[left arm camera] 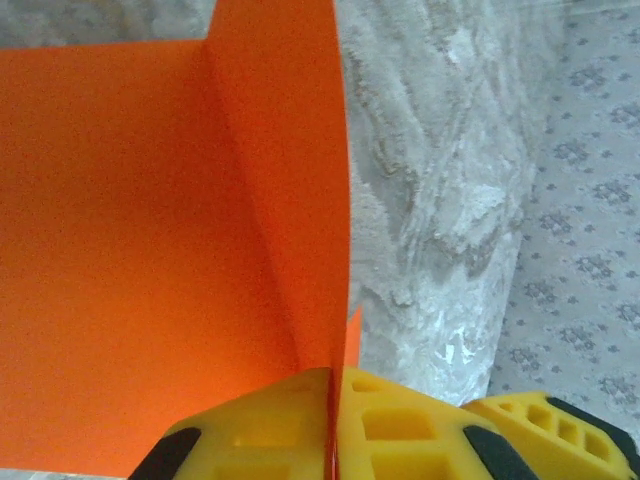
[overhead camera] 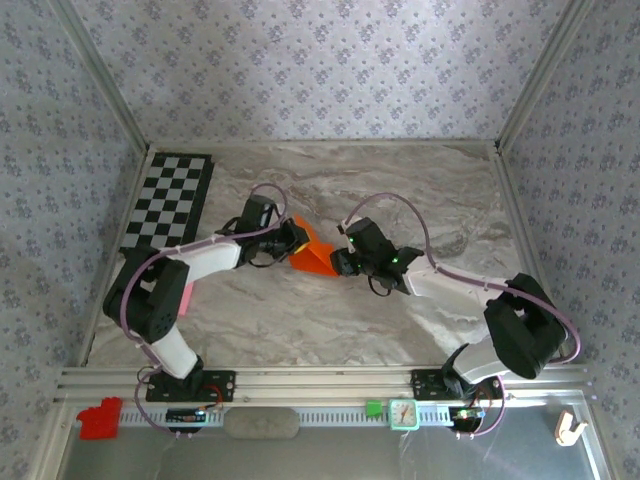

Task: Fold a paper plane with a square sheet of paper (pick it up from the middle)
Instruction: Move the paper to the center of the table.

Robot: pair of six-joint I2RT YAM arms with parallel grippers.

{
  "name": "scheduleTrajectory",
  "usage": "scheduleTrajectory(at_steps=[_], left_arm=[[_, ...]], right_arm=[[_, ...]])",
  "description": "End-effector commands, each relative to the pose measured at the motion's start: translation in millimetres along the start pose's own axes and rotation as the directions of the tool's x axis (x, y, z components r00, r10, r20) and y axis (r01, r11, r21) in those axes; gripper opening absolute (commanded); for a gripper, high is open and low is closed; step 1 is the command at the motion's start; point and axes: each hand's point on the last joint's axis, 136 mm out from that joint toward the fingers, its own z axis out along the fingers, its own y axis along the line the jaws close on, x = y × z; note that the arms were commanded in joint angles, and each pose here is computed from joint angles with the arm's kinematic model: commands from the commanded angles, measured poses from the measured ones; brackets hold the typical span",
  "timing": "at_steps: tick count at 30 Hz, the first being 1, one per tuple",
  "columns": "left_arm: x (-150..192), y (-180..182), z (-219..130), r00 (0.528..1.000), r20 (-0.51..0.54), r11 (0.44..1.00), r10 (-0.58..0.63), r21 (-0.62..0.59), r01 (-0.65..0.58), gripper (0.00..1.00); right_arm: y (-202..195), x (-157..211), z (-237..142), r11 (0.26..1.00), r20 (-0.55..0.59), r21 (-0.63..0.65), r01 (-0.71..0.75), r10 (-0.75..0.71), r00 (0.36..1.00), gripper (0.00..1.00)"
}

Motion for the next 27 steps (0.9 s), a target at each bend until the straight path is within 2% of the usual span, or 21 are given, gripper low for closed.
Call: scheduleTrajectory(at_steps=[1,10,21,27], left_arm=[[3.7,27.9,11.4,0.995,-0.009,0.989,-0.100,-0.110,0.098,0.10],[13.8,58.7,13.5,0.984,-0.016,0.954,-0.180,-0.248,0.171,0.10],[15.9,54.9,10.1,0.978,-0.026,0.940,-0.207,-0.282,0.192,0.10],[17.1,52.4,8.5,0.974,-0.030,0.937,-0.223,-0.281,0.206,0.11]], right_arm=[[-0.9,4.5,4.0,0.999,-0.015,0.008,0.031,-0.031,0.999,0.50],[23.8,17.0,25.9,0.991,-0.064,-0.056,0.124,-0.127,0.990,0.49],[53.3,29.0,54.6,0.955,-0.083,-0.076,0.285,-0.291,0.953,0.43],[55.0,30.2,68.1,0.948,-0.095,-0.056,0.314,-0.318,0.943,0.39]])
